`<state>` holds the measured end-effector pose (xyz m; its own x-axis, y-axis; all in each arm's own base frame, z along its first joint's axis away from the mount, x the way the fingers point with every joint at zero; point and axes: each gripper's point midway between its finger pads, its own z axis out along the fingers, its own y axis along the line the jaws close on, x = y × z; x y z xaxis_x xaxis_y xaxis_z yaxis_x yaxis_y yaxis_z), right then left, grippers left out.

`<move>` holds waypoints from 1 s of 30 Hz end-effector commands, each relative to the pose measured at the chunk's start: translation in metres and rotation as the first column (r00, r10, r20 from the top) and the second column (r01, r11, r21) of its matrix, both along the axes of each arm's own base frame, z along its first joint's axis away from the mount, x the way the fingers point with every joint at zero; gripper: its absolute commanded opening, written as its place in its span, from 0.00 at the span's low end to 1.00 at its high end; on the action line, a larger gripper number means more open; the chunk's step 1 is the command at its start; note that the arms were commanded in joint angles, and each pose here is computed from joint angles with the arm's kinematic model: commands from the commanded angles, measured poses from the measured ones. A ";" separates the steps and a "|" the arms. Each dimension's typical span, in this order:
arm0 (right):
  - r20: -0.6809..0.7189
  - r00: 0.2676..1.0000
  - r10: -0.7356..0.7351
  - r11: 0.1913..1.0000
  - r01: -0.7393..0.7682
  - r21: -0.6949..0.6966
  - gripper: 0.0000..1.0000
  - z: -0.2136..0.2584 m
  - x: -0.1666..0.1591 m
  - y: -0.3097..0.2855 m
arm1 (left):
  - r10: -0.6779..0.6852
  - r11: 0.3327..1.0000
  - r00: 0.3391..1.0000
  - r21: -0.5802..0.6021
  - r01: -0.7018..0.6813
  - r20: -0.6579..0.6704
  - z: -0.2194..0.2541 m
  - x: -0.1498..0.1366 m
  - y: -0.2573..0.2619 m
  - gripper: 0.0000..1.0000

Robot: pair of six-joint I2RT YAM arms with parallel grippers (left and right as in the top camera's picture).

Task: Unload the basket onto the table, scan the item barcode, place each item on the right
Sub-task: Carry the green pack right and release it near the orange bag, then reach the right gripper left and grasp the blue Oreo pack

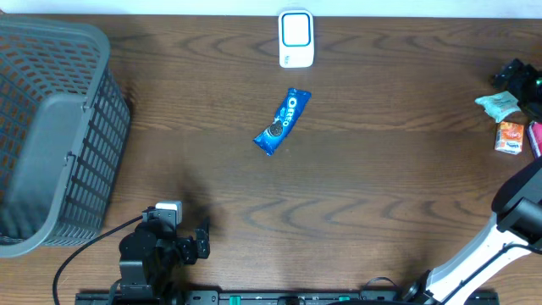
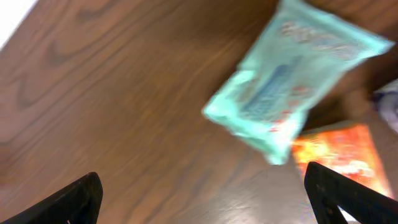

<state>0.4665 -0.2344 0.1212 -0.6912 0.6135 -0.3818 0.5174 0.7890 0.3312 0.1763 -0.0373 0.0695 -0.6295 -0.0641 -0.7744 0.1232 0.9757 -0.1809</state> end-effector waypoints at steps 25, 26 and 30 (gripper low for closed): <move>-0.114 0.923 0.369 0.891 -0.316 0.325 0.64 -0.090 -0.016 0.471 | -0.023 1.000 1.000 0.006 0.023 -0.015 -0.004 -0.003 -0.003 0.98; -0.132 0.931 0.341 0.906 -0.288 0.311 0.64 -0.096 -0.020 0.473 | -0.023 1.000 1.000 0.006 0.023 -0.015 -0.004 -0.003 -0.003 0.98; -0.169 0.940 0.297 0.932 -0.247 0.265 0.62 -0.114 -0.034 0.474 | -0.023 1.000 1.000 0.006 0.023 -0.015 -0.004 -0.003 -0.003 0.98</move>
<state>0.4386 0.2450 0.0232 -0.9212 0.3805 -0.0818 0.2958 0.8211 0.4882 0.1763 -0.0373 0.0695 -0.6295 -0.0641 -0.7744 0.1232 0.9757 -0.1809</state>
